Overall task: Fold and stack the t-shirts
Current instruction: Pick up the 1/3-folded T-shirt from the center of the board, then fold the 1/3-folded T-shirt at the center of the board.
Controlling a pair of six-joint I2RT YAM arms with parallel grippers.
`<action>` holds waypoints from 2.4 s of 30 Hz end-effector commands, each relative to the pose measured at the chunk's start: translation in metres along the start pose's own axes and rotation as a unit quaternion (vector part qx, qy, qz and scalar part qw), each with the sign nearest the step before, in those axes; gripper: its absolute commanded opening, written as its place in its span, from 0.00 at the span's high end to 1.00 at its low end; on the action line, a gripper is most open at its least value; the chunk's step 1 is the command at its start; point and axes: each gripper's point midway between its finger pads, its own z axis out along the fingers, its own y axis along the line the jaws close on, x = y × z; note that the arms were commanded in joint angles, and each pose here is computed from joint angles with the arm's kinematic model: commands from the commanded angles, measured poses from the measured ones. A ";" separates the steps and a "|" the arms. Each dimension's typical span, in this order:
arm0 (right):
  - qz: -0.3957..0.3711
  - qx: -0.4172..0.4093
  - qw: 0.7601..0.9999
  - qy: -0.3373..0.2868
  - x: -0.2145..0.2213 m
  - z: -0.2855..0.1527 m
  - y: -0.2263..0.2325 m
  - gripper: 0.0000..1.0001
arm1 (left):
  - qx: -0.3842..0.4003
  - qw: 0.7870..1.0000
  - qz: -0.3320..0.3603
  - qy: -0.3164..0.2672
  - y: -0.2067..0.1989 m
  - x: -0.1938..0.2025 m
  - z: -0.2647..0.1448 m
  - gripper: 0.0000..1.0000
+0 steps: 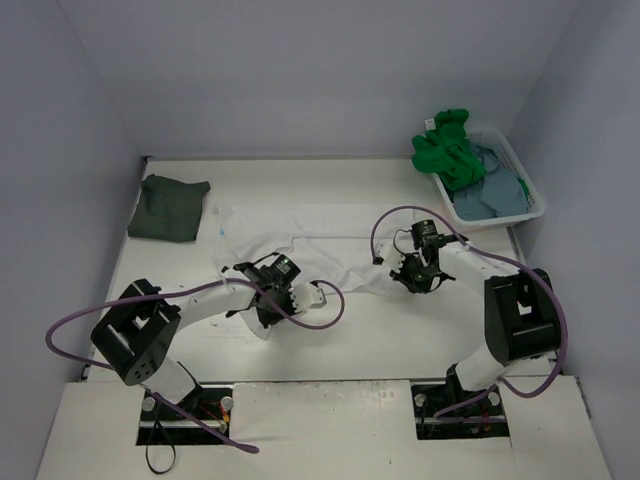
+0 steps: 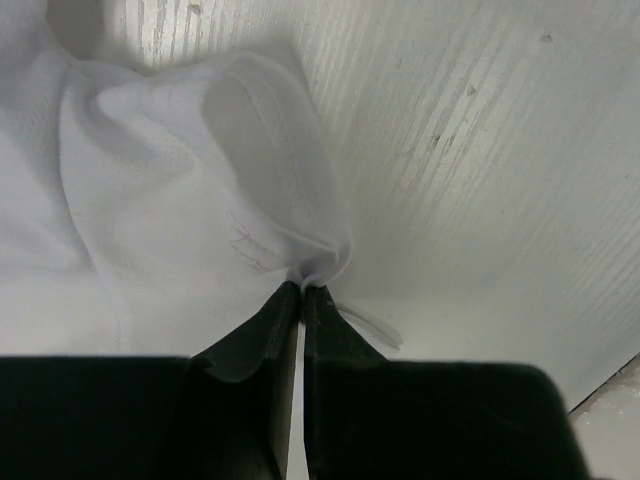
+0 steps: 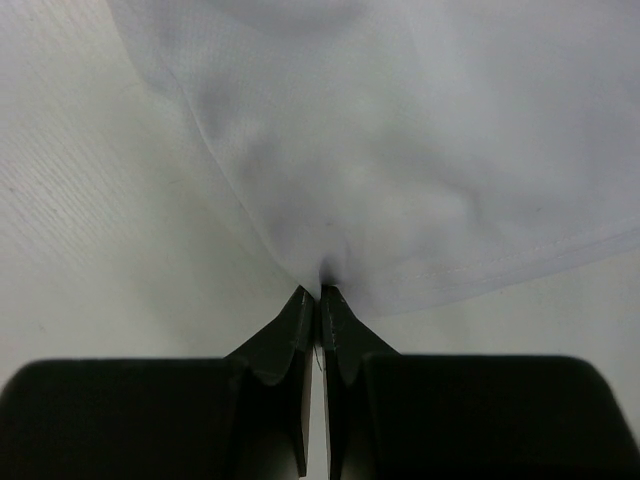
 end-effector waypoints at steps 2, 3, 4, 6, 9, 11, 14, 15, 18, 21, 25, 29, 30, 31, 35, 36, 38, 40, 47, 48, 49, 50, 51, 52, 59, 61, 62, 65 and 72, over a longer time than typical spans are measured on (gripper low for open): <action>-0.002 0.002 1.000 -0.007 -0.002 -0.011 0.002 1.00 | -0.002 1.000 0.004 0.027 -0.002 0.016 0.002 1.00; -0.002 0.004 1.000 -0.011 -0.004 -0.012 0.000 1.00 | -0.017 0.999 0.010 0.025 0.002 0.016 -0.004 1.00; -0.003 0.010 1.000 -0.015 -0.008 -0.014 -0.003 1.00 | -0.024 0.999 0.013 0.029 0.004 0.019 -0.008 1.00; -0.003 0.018 1.000 -0.019 -0.012 -0.018 -0.008 1.00 | -0.057 0.998 0.024 0.025 0.014 0.021 -0.022 1.00; -0.007 0.036 0.999 -0.029 -0.020 -0.028 -0.019 1.00 | -0.086 0.996 0.029 0.019 0.022 0.021 -0.041 1.00; -0.009 0.050 0.998 -0.035 -0.025 -0.036 -0.026 1.00 | -0.098 0.995 0.027 0.011 0.025 0.021 -0.053 1.00; -0.011 0.065 0.997 -0.045 -0.032 -0.046 -0.036 1.00 | -0.115 0.993 0.023 0.005 0.031 0.020 -0.067 1.00; -0.012 0.069 0.996 -0.048 -0.034 -0.048 -0.038 1.00 | -0.118 0.993 0.022 0.003 0.033 0.020 -0.069 1.00; -0.012 0.075 0.995 -0.059 -0.042 -0.055 -0.043 1.00 | -0.131 0.991 0.016 -0.013 0.040 0.014 -0.082 1.00; -0.013 0.079 0.995 -0.060 -0.046 -0.056 -0.050 1.00 | -0.142 0.990 0.012 -0.021 0.049 0.009 -0.089 1.00; -0.011 0.080 0.995 -0.061 -0.048 -0.056 -0.060 1.00 | -0.158 0.986 -0.012 -0.042 0.070 0.005 -0.102 1.00; -0.009 0.082 0.994 -0.065 -0.052 -0.055 -0.074 1.00 | -0.193 0.978 -0.048 -0.064 0.104 0.007 -0.122 1.00; -0.010 0.082 0.994 -0.067 -0.052 -0.055 -0.076 1.00 | -0.203 0.975 -0.050 -0.070 0.112 0.005 -0.128 1.00; -0.008 0.083 0.994 -0.067 -0.052 -0.055 -0.079 1.00 | -0.213 0.973 -0.055 -0.074 0.120 0.004 -0.131 1.00; -0.006 0.079 0.994 -0.072 -0.057 -0.052 -0.090 1.00 | -0.240 0.965 -0.069 -0.086 0.145 0.000 -0.141 1.00; -0.006 0.084 0.994 -0.077 -0.060 -0.054 -0.094 1.00 | -0.241 0.964 -0.074 -0.084 0.151 0.000 -0.139 1.00; -0.005 0.084 0.993 -0.081 -0.065 -0.053 -0.099 1.00 | -0.244 0.963 -0.077 -0.088 0.161 -0.007 -0.139 1.00; 0.000 0.080 0.993 -0.082 -0.067 -0.048 -0.103 1.00 | -0.249 0.960 -0.075 -0.098 0.170 -0.017 -0.143 1.00; 0.013 0.087 0.991 -0.101 -0.089 -0.043 -0.133 1.00 | -0.259 0.958 -0.080 -0.095 0.209 -0.041 -0.133 1.00; 0.011 0.089 0.991 -0.100 -0.091 -0.042 -0.138 1.00 | -0.263 0.957 -0.082 -0.094 0.214 -0.044 -0.132 1.00; 0.010 0.091 0.991 -0.099 -0.091 -0.042 -0.141 1.00 | -0.268 0.955 -0.083 -0.095 0.219 -0.046 -0.133 1.00; 0.008 0.095 0.991 -0.095 -0.090 -0.042 -0.144 1.00 | -0.277 0.952 -0.085 -0.095 0.227 -0.050 -0.134 1.00; 0.007 0.097 0.991 -0.094 -0.091 -0.041 -0.147 1.00 | -0.286 0.949 -0.085 -0.100 0.233 -0.054 -0.136 1.00; 0.006 0.097 0.991 -0.091 -0.090 -0.038 -0.149 1.00 | -0.299 0.945 -0.090 -0.096 0.239 -0.054 -0.140 1.00; 0.001 0.112 0.991 -0.072 -0.083 -0.033 -0.168 1.00 | -0.362 0.921 -0.104 -0.100 0.273 -0.062 -0.150 1.00; 0.002 0.113 0.991 -0.066 -0.081 -0.030 -0.173 1.00 | -0.378 0.914 -0.111 -0.092 0.281 -0.058 -0.150 1.00; 0.001 0.118 0.991 -0.068 -0.083 -0.032 -0.177 1.00 | -0.383 0.912 -0.114 -0.094 0.285 -0.057 -0.151 1.00; 0.006 0.123 0.990 -0.067 -0.084 -0.031 -0.185 1.00 | -0.398 0.905 -0.123 -0.093 0.294 -0.054 -0.153 1.00; 0.013 0.128 0.989 -0.067 -0.090 -0.023 -0.200 1.00 | -0.413 0.897 -0.133 -0.087 0.312 -0.052 -0.150 1.00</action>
